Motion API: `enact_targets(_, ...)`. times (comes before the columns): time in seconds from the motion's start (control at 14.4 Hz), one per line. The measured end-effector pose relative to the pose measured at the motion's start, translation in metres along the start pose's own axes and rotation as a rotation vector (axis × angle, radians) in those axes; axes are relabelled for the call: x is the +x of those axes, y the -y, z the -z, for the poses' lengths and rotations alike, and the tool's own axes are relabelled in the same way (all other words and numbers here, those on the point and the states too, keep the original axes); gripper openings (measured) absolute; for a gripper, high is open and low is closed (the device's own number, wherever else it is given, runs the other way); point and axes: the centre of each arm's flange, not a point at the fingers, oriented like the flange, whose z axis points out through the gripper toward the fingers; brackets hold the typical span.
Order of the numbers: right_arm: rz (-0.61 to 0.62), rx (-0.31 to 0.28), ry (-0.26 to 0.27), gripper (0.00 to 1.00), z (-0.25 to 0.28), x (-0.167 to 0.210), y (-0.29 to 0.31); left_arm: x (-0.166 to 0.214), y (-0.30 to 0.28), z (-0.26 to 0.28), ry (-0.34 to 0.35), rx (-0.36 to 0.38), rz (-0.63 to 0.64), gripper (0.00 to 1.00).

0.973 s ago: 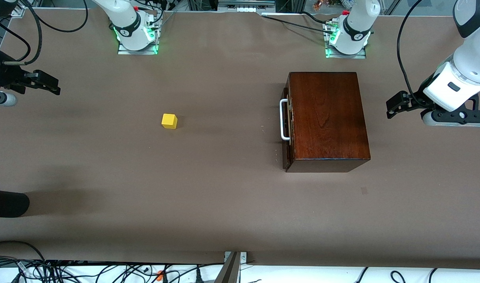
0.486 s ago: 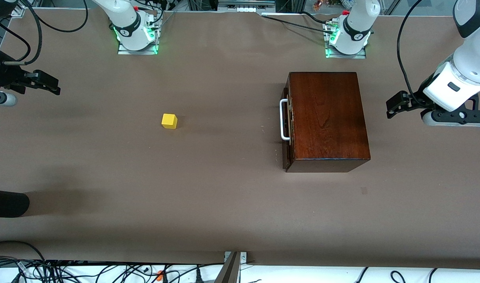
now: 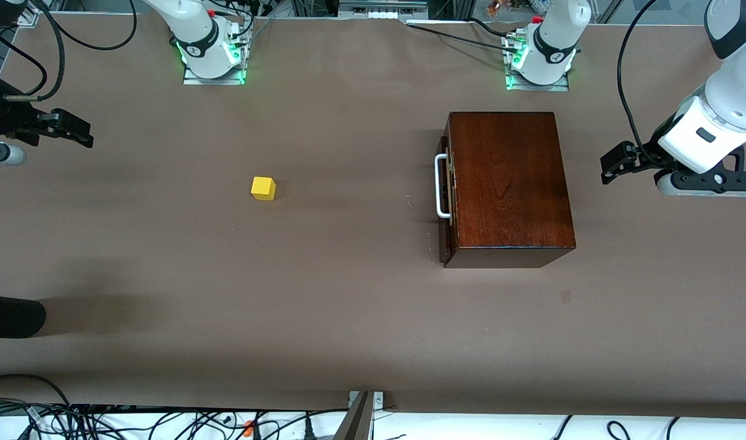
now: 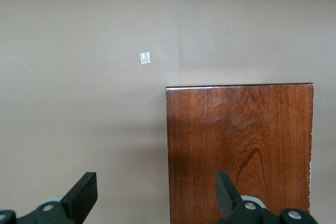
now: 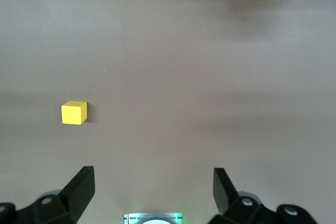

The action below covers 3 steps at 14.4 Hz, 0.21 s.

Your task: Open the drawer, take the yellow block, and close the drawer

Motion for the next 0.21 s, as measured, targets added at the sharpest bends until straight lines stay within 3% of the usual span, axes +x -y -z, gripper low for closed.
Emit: enact_targets(0.21,0.000,0.000,0.002,1.00,-0.0003,-0.0001,-0.0001,-0.0015,0.0001,-0.0012,0.013,0.002,0.000,1.00)
